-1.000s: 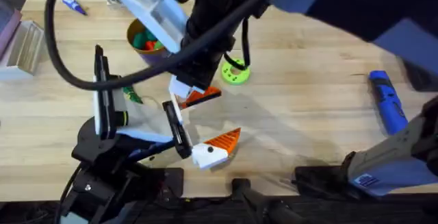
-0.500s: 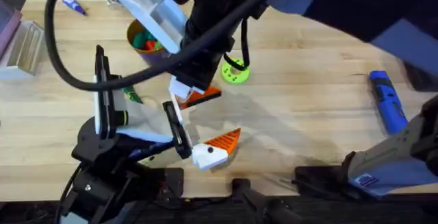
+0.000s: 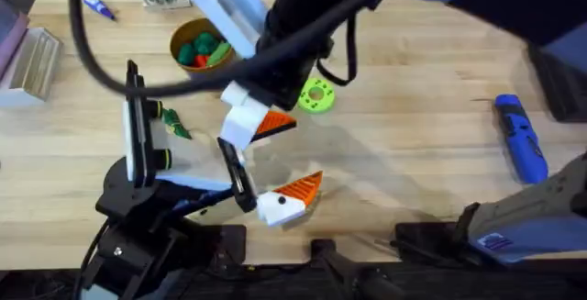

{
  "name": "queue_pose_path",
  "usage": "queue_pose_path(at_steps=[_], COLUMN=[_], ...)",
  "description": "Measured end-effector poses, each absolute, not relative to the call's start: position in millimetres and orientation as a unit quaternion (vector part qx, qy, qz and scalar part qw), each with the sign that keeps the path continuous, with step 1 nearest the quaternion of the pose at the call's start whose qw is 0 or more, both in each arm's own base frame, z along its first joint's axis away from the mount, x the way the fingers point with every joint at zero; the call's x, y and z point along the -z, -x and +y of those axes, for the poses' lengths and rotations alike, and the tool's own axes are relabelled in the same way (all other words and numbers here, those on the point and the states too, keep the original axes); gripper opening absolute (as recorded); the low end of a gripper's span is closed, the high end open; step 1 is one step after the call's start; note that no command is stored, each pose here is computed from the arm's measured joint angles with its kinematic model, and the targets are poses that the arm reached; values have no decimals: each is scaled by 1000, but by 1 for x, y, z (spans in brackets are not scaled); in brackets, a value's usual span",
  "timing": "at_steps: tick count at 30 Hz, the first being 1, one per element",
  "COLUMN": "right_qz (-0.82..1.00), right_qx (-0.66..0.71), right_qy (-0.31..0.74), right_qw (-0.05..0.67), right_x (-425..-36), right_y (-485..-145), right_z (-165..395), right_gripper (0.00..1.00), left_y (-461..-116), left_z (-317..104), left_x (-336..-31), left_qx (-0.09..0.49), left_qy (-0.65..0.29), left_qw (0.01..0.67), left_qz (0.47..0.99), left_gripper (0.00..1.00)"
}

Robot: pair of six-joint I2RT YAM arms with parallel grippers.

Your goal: Pick up the gripper from the table and insert it into the empty holder that is missing its gripper. Then pick up a screw, insert it into the mounting hole, and use the screwdriver to tighten it. Finally, clean up the table by picking up the vegetable and placing it into the bucket.

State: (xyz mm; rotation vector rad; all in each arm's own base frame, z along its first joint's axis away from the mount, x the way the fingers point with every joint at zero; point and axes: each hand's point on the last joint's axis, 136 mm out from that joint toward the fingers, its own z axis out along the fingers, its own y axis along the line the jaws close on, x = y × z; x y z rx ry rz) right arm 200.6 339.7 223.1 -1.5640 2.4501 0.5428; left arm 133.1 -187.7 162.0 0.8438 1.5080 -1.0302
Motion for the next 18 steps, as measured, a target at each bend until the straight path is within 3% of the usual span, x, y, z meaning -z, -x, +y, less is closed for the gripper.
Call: queue_pose_path(at_steps=[13, 18], right_qz=[856, 866], right_qx=[-198, -205], right_qy=[458, 433], right_qw=[137, 146], right_x=[-274, -268], right_y=[-209, -204], right_z=[290, 271], right_gripper=[885, 886], left_y=[-133, -133], left_z=[-188, -188], left_x=[-162, -162], left_qx=[432, 432], left_qy=[-355, -355], left_qw=[536, 536], left_qz=[633, 633], left_gripper=[986, 986])
